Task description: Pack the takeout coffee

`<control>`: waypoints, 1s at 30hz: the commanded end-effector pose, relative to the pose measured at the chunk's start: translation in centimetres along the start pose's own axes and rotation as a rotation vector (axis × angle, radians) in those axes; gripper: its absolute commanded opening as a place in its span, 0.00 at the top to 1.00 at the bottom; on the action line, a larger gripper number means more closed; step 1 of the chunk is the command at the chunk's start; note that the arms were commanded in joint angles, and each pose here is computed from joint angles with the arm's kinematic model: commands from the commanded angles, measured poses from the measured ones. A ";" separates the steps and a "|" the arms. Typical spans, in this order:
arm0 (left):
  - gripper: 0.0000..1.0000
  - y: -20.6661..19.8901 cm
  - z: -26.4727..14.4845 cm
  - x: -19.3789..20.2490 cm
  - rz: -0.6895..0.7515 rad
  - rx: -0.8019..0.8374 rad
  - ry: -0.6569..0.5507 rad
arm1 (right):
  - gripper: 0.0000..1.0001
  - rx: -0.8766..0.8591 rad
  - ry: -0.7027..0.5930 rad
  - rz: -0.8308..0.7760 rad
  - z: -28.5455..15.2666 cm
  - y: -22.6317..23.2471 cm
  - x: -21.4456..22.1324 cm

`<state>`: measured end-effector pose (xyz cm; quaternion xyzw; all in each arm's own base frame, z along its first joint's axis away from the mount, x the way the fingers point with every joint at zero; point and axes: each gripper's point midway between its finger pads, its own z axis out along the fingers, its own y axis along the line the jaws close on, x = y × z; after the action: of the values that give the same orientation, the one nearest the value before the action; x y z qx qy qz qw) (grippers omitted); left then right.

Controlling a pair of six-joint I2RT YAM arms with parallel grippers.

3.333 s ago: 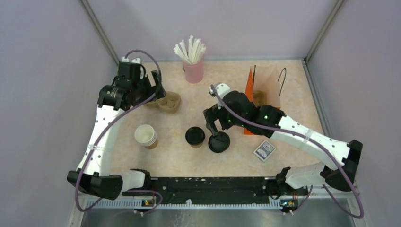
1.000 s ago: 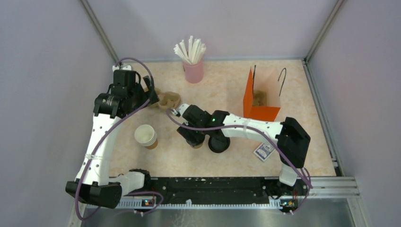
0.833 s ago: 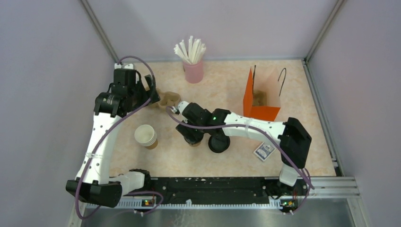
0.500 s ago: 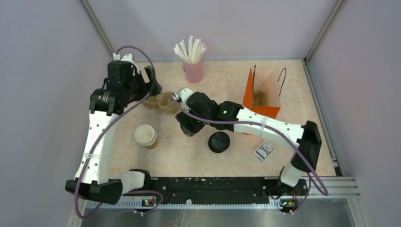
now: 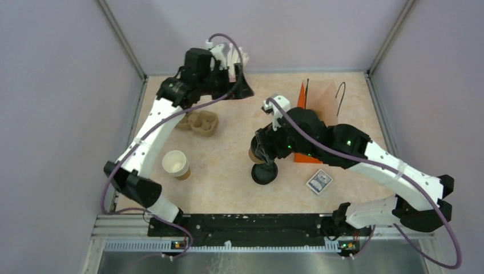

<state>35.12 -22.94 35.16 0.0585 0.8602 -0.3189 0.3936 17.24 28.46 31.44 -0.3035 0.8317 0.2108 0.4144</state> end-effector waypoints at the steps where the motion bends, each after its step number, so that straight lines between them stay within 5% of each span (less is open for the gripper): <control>1: 0.06 -6.3 3.3 -1.4 0.074 0.240 -0.047 | 0.30 0.054 -0.028 0.072 -3.7 -1.4 -0.5; 14: 0.05 -11.6 16.5 -4.5 0.315 0.523 -0.237 | 0.32 0.115 -0.163 0.201 -9.9 -4.3 -1.9; 17: 0.07 -11.4 18.5 -5.1 0.270 0.503 -0.228 | 0.32 0.120 -0.169 0.218 -10.5 -4.5 -1.8; 25: 0.09 -11.9 13.8 -5.0 0.069 0.407 -0.161 | 0.32 0.184 -0.293 0.267 -13.1 -5.9 -5.7; 30: 0.07 -13.7 10.4 -0.5 0.049 0.363 -0.047 | 0.33 0.284 -0.460 0.356 -16.5 -8.3 -9.4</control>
<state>43.57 -40.45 32.64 0.1416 0.7804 -0.4509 0.4093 17.10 18.39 42.66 -0.1154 0.8168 0.2169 0.5219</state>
